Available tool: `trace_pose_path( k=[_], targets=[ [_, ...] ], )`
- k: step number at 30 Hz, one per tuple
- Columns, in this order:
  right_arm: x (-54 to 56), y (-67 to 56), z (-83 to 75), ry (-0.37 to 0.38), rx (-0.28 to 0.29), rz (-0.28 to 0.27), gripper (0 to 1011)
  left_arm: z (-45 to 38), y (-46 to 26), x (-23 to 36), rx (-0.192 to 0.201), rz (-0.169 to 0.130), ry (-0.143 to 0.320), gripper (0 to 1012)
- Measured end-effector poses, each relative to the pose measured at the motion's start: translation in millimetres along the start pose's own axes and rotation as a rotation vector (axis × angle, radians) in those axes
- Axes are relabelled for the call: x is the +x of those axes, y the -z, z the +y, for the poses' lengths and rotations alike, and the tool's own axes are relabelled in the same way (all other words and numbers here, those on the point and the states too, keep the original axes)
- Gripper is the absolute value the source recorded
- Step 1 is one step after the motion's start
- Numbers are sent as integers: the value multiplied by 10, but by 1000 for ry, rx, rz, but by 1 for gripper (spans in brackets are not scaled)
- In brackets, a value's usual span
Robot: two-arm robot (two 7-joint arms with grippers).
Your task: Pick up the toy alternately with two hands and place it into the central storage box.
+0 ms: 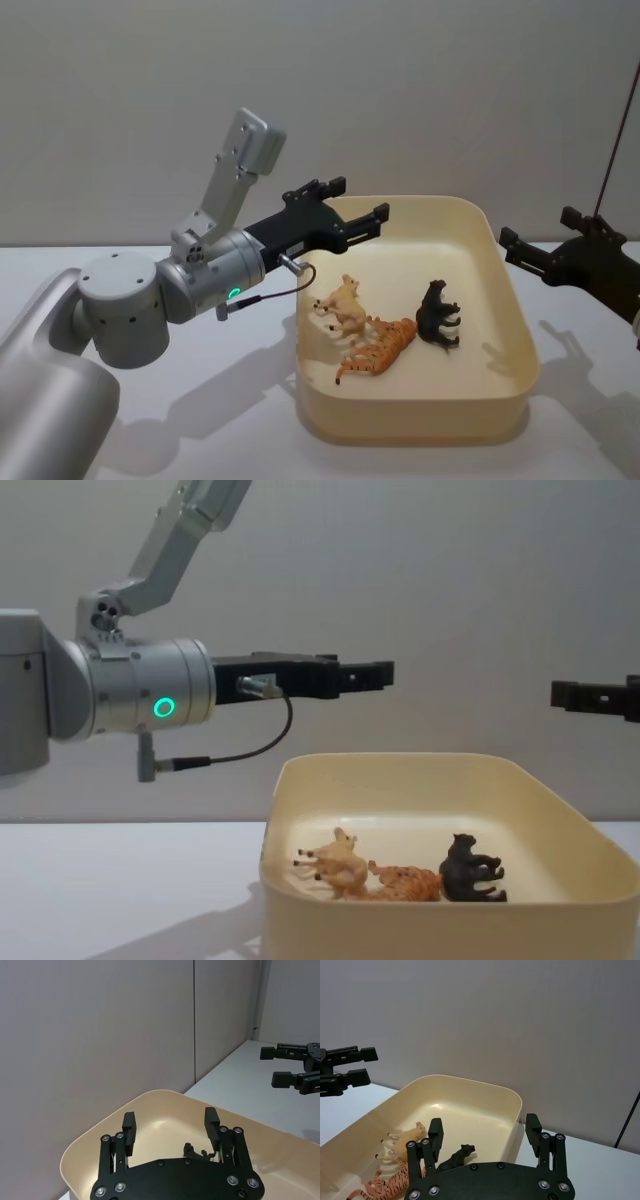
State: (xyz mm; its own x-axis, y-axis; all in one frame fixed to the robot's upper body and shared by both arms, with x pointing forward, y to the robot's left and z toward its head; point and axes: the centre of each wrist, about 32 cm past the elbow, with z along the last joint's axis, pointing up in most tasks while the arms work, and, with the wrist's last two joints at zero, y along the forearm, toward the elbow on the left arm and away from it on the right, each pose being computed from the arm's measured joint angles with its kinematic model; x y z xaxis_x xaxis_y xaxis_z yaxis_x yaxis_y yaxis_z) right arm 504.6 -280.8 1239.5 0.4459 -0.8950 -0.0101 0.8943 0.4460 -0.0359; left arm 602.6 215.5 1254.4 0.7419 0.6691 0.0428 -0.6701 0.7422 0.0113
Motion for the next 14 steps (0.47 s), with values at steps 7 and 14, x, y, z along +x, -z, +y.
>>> trace_pose_path(
  k=[7,14],
  targets=[
    [0,0,0,0,0,0,1001,-41,-25,13,-3,-3,18,981],
    [0,0,0,0,0,0,1001,-64,-41,21,-4,-5,28,1001]
  ],
)
